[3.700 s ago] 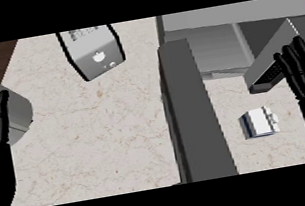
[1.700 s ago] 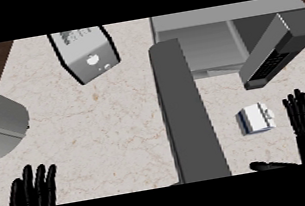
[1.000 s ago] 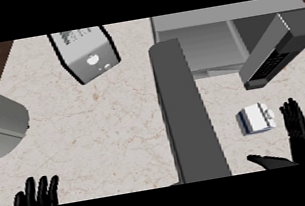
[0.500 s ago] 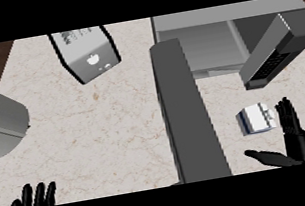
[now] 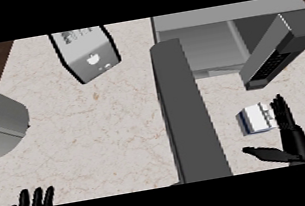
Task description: Pick up the milk, place it into the microwave and close the microwave
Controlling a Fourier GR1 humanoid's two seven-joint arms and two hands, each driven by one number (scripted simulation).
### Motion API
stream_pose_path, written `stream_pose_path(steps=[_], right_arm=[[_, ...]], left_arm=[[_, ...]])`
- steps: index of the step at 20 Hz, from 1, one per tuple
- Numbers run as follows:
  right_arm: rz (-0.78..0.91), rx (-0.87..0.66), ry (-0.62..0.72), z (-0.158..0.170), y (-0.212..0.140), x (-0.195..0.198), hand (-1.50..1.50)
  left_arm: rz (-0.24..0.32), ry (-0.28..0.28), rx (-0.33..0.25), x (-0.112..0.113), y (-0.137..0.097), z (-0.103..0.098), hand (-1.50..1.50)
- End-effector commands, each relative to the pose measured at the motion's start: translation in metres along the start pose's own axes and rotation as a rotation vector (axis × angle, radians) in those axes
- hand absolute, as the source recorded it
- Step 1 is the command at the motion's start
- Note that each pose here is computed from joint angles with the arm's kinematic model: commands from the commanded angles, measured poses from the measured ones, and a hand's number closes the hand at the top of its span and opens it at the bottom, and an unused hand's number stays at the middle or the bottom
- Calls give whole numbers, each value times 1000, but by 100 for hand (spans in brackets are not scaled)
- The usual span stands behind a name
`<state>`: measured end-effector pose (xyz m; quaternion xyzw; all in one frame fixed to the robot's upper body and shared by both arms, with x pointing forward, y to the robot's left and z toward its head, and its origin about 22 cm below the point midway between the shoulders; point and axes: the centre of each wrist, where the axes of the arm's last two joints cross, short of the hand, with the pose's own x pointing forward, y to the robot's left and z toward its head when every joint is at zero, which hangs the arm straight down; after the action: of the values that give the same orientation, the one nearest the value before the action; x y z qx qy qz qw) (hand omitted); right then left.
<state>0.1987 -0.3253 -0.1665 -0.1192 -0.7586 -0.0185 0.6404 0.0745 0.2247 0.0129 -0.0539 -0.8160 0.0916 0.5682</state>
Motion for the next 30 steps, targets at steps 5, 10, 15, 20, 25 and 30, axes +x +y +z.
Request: stream_pose_path(steps=[5, 10, 15, 20, 25, 30], right_arm=[[-70, 11, -46, -24, 32, 3, -150], [-37, -34, -44, -30, 4, 7, -150], [124, -97, -73, -44, 21, 9, 150], [128, -104, -102, -41, 23, 4, 150], [84, -127, -168, -58, 26, 13, 150], [22, -85, -207, -59, 43, 11, 150]], left_arm=[[0, -10, -8, 0, 15, 14, -150], [-5, 3, 2, -1, 8, 0, -150], [4, -4, -18, -10, 8, 9, -150], [1, 3, -13, -6, 14, 2, -150], [9, -12, -16, -5, -2, 4, -150], [17, -3, -12, 7, 9, 14, -150]])
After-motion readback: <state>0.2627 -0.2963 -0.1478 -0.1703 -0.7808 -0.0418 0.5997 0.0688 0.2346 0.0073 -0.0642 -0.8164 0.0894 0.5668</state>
